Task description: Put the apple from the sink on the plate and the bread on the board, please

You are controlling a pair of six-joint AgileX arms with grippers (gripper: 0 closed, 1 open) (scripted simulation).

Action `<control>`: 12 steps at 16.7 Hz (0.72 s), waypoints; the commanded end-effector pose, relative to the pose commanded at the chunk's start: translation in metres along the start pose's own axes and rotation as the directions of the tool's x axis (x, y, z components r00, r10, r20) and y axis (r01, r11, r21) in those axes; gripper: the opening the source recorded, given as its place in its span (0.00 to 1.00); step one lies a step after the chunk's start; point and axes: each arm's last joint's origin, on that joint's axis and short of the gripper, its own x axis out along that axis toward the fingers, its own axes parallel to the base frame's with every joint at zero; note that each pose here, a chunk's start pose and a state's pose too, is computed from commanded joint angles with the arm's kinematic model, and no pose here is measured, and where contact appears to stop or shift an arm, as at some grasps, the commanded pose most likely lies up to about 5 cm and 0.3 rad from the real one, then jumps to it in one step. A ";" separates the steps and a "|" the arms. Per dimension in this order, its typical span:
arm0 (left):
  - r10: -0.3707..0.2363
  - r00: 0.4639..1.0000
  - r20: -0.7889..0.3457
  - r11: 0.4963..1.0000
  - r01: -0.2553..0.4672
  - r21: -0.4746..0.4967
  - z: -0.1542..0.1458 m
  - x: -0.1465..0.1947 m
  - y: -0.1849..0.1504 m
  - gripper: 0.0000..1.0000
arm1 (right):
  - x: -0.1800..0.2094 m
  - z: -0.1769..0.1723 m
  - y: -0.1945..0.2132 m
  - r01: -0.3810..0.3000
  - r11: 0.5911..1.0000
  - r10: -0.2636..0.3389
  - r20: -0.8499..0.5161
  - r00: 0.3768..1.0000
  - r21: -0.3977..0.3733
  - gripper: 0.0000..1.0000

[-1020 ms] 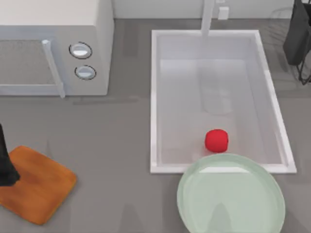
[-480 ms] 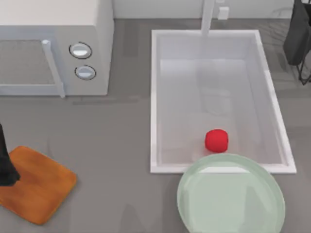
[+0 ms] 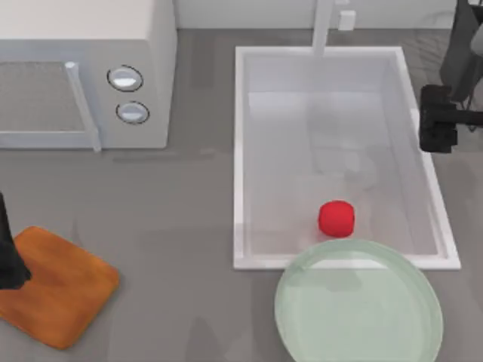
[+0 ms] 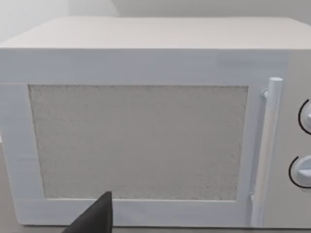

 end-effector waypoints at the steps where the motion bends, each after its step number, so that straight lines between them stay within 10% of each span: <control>1: 0.000 1.000 0.000 1.000 0.000 0.000 0.000 0.000 0.000 1.00 | 0.015 0.011 0.010 0.010 1.000 -0.010 -0.069 0.998 0.003 1.00; 12: 0.000 1.000 0.000 1.000 0.000 0.000 0.000 0.000 0.000 1.00 | 0.165 0.034 0.089 0.158 0.987 -0.155 -0.531 0.833 -0.038 1.00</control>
